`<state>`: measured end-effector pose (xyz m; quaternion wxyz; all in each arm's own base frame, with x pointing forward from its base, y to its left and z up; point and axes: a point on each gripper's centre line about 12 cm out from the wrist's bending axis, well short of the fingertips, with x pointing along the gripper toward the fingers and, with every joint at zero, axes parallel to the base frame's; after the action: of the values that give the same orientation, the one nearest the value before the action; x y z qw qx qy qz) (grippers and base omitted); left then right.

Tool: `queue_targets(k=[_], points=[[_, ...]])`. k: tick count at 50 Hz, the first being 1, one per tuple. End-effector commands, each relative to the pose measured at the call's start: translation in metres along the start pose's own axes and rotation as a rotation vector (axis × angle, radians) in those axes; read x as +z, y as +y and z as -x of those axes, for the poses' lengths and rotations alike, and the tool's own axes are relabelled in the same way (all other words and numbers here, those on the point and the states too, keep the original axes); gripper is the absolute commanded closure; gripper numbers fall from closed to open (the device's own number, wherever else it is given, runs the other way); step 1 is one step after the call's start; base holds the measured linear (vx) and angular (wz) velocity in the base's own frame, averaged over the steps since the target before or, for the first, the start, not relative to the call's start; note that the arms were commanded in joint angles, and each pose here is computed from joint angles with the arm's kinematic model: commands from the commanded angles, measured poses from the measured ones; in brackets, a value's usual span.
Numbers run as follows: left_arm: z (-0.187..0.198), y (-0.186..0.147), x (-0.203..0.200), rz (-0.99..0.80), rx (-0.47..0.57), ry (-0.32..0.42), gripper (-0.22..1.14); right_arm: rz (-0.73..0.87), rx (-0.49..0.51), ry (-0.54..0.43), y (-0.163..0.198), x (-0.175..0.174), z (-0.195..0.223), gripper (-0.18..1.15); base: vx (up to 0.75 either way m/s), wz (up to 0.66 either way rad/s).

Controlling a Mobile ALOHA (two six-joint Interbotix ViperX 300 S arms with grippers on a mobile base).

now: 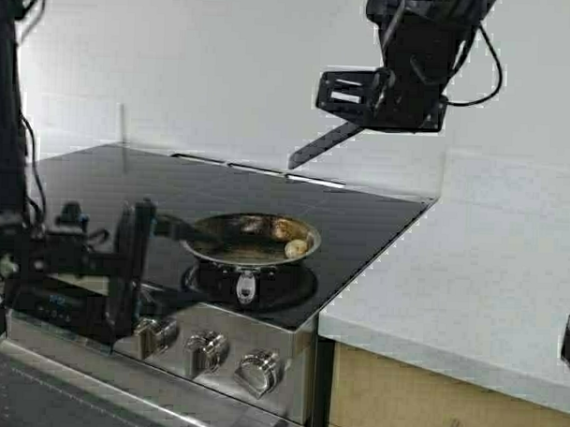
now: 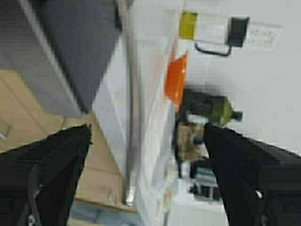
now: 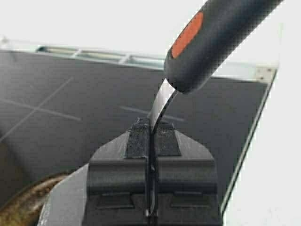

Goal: Add oil to the pan and cook the shrimp and serve it

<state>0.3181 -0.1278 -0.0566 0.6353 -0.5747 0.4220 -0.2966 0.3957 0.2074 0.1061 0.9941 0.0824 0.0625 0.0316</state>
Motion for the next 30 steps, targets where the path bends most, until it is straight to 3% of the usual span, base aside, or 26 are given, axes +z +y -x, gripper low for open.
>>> queue_targets(k=[1, 7, 12, 16, 21, 24, 30], points=[[0.015, -0.022, 0.011, -0.047, -0.024, -0.048, -0.09, -0.030, 0.011, -0.057, 0.005, 0.027, 0.002, 0.89, 0.00, 0.00], [0.029, -0.027, 0.015, -0.053, -0.021, -0.081, -0.02, -0.050, -0.009, -0.037, 0.001, 0.029, 0.006, 0.89, 0.00, 0.00], [0.036, -0.035, 0.017, -0.069, -0.025, -0.102, 0.14, -0.055, -0.029, -0.036, -0.004, 0.034, 0.007, 0.89, 0.00, 0.00], [0.039, -0.044, 0.019, -0.095, -0.023, -0.117, 0.39, -0.046, -0.033, -0.019, -0.006, 0.038, 0.008, 0.89, 0.00, 0.00], [0.042, -0.062, 0.020, -0.186, -0.007, -0.126, 0.83, -0.046, -0.043, 0.028, -0.010, 0.043, 0.008, 0.89, 0.00, 0.00], [0.046, -0.074, 0.022, -0.264, 0.014, -0.140, 1.00, -0.063, -0.051, 0.084, -0.015, 0.046, 0.007, 0.89, 0.00, 0.00], [0.057, -0.100, 0.028, -0.376, 0.125, -0.205, 0.88, -0.095, -0.049, 0.202, -0.031, 0.057, 0.006, 0.89, 0.00, 0.00]])
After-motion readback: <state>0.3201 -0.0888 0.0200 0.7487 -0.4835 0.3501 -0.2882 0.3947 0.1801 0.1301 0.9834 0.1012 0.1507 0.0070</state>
